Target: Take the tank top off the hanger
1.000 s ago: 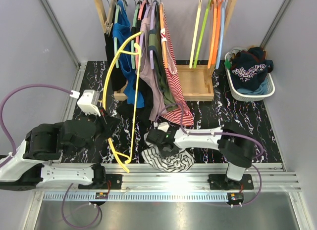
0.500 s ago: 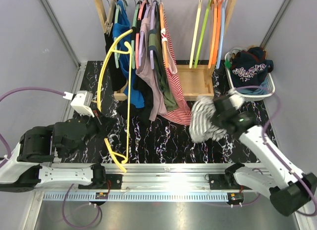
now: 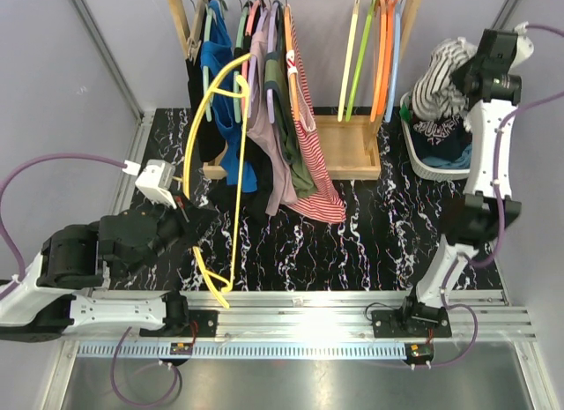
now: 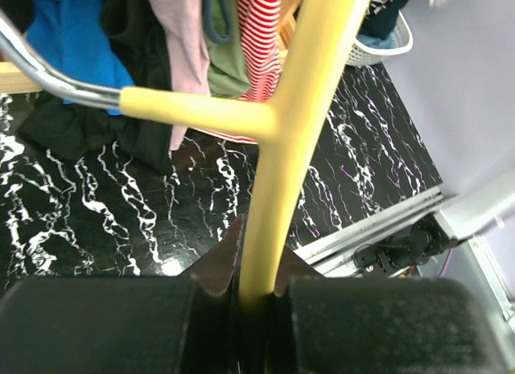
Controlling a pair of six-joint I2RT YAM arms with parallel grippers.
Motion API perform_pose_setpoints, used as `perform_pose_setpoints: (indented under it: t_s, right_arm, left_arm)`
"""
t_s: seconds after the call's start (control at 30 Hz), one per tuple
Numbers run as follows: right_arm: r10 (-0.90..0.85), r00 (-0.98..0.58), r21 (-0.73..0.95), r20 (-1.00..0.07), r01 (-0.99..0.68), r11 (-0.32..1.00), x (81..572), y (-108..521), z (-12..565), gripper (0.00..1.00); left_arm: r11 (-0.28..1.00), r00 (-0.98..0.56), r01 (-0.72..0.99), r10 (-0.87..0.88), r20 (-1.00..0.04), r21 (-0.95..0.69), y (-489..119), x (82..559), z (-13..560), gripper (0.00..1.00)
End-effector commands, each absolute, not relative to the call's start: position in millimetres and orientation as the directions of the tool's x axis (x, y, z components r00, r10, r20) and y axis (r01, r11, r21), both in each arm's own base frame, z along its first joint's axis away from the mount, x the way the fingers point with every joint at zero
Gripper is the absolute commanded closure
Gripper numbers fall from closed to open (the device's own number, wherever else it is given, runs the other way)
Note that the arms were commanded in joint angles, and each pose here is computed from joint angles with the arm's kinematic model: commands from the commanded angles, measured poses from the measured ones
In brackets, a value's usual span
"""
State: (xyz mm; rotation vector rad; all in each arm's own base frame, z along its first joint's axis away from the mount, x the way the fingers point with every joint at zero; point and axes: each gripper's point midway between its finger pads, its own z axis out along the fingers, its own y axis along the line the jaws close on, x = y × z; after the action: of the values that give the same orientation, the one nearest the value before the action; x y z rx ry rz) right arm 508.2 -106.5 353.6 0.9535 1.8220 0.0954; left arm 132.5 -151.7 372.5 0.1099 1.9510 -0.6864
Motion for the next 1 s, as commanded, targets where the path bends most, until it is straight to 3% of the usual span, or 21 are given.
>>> perform_pose_setpoints:
  t_s: [0.0,0.03,0.1,0.13,0.23,0.27,0.37,0.43,0.6,0.63,0.77,0.8,0.87,0.9,0.97]
  right_arm:
    - [0.588,-0.119,0.481,-0.8,0.459,0.747,587.4,-114.8,359.2,1.0]
    - [0.568,-0.069,0.489,-0.82,0.432,0.758,595.8,-119.6,375.2,1.0]
    - [0.586,-0.1,0.47,-0.804,0.497,0.729,616.0,-136.6,324.3,1.0]
    - [0.616,-0.187,0.433,-0.765,0.557,0.708,621.1,-139.6,261.7,1.0]
    - [0.667,-0.32,0.355,-0.673,0.652,0.67,620.9,-143.8,151.5,1.0]
    - [0.703,-0.409,0.27,-0.581,0.718,0.642,602.9,-140.8,91.2,1.0]
    - [0.757,-0.411,0.154,-0.508,0.821,0.549,575.9,-148.3,44.6,1.0]
    - [0.763,-0.436,0.188,-0.477,0.798,0.573,581.4,-138.8,34.6,0.98]
    - [0.761,-0.319,0.384,-0.565,0.715,0.584,617.8,-144.9,115.7,0.68]
    - [0.753,-0.281,0.448,-0.594,0.663,0.601,629.3,-144.8,147.2,0.44]
    - [0.719,-0.149,0.571,-0.679,0.508,0.645,626.4,-151.1,266.2,0.0]
    - [0.703,-0.087,0.602,-0.706,0.448,0.661,611.0,-151.5,320.7,0.0]
    - [0.697,-0.064,0.625,-0.714,0.39,0.677,594.6,-147.2,353.2,0.0]
    - [0.675,-0.004,0.634,-0.737,0.342,0.694,568.0,-142.0,404.3,0.0]
    - [0.673,0.004,0.633,-0.739,0.347,0.692,539.5,-141.3,418.2,0.0]
  left_arm:
    - [0.783,-0.466,0.414,-0.256,-0.847,-0.464,-172.6,132.2,387.7,1.0]
    - [0.775,-0.472,0.428,-0.247,-0.846,-0.465,-175.0,130.1,386.8,1.0]
    - [0.757,-0.476,0.444,-0.254,-0.842,-0.479,-177.9,127.8,387.0,1.0]
    - [0.752,-0.477,0.445,-0.261,-0.839,-0.487,-177.5,127.1,387.4,1.0]
    - [0.736,-0.481,0.45,-0.277,-0.832,-0.505,-173.7,124.7,387.8,1.0]
    - [0.738,-0.479,0.445,-0.283,-0.831,-0.508,-168.6,124.4,388.6,1.0]
    - [0.751,-0.471,0.423,-0.296,-0.831,-0.508,-158.0,126.1,387.8,1.0]
    - [0.75,-0.467,0.415,-0.31,-0.828,-0.515,-152.5,126.4,389.4,1.0]
    - [0.765,-0.472,0.41,-0.287,-0.834,-0.496,-150.2,126.1,387.8,1.0]
    - [0.77,-0.476,0.413,-0.274,-0.836,-0.487,-151.1,125.6,386.5,1.0]
    - [0.782,-0.474,0.424,-0.237,-0.848,-0.456,-154.3,125.9,385.4,1.0]
    - [0.782,-0.471,0.427,-0.237,-0.849,-0.455,-154.8,126.2,387.0,1.0]
    - [0.78,-0.453,0.447,-0.225,-0.862,-0.439,-155.7,126.8,391.7,1.0]
    - [0.777,-0.45,0.457,-0.219,-0.866,-0.433,-155.7,126.2,393.2,1.0]
    - [0.778,-0.431,0.485,-0.186,-0.883,-0.4,-155.5,125.7,394.1,1.0]
